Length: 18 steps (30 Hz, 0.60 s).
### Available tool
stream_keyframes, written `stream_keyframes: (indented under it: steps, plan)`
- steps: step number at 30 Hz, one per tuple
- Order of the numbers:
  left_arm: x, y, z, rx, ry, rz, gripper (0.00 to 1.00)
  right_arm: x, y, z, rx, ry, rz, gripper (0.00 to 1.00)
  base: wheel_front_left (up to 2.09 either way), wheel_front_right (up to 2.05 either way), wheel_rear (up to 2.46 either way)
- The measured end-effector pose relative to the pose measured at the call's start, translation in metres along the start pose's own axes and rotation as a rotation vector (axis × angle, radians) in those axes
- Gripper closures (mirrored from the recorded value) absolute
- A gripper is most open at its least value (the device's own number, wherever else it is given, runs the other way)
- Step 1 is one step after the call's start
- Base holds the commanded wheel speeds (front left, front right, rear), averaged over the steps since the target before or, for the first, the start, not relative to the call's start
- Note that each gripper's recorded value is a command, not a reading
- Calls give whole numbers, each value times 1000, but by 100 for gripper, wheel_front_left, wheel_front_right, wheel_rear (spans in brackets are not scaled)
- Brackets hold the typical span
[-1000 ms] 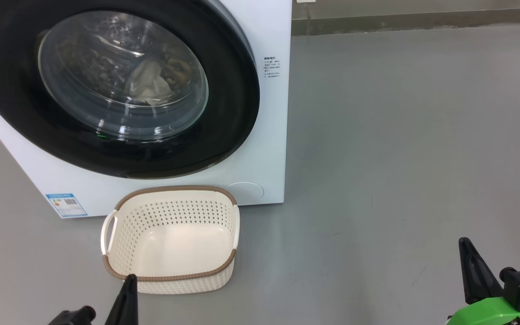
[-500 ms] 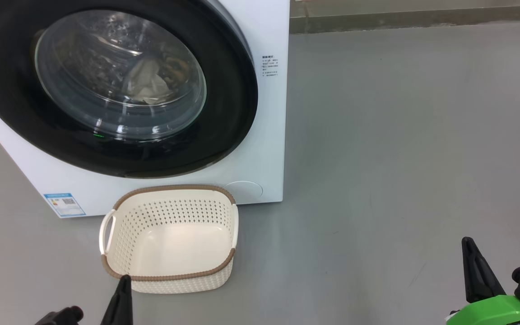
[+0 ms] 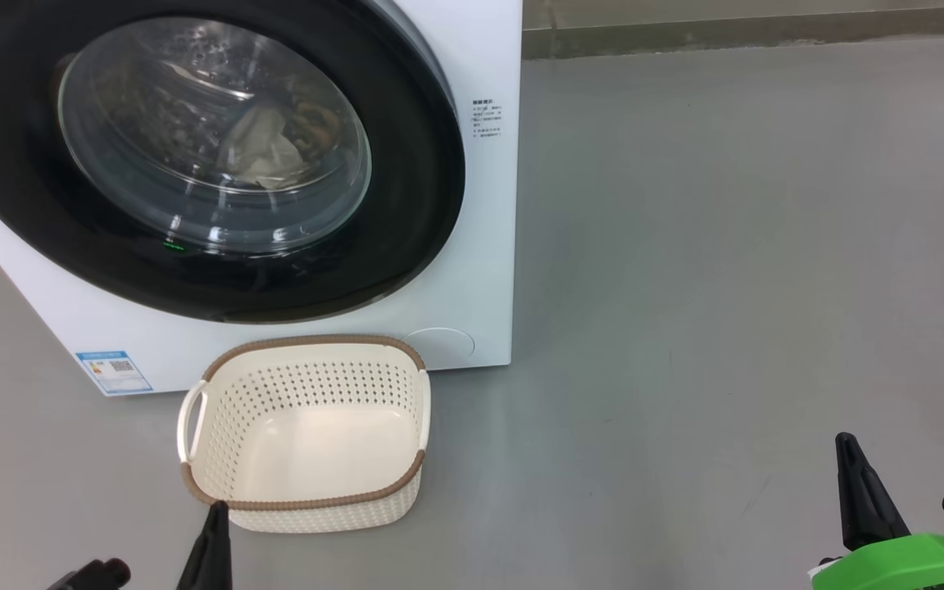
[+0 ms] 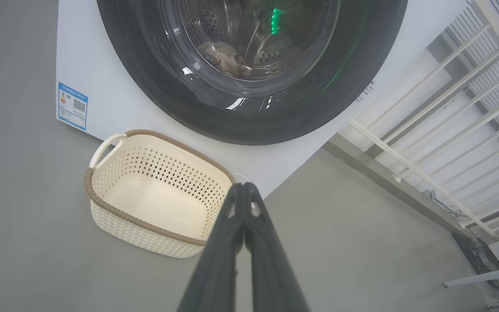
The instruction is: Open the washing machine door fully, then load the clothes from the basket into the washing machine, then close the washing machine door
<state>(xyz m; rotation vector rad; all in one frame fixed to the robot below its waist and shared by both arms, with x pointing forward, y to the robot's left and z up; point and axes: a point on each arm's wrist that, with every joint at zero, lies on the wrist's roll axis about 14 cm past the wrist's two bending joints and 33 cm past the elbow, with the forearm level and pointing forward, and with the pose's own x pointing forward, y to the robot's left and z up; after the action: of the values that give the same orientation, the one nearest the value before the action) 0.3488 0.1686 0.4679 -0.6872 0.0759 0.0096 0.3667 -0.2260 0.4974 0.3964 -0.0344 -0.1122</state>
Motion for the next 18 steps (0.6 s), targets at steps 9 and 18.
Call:
stream_keyframes:
  steps: [9, 18]
  plan:
    - [2, 3, 1, -74, 8, 14, 100, 0, -2, -3, 107, 14, -16, 100, 0, 0, 0]
    - [6, 4, 4, -165, 4, 24, 100, 2, -2, -4, 227, 24, -26, 100, 0, 0, 0]
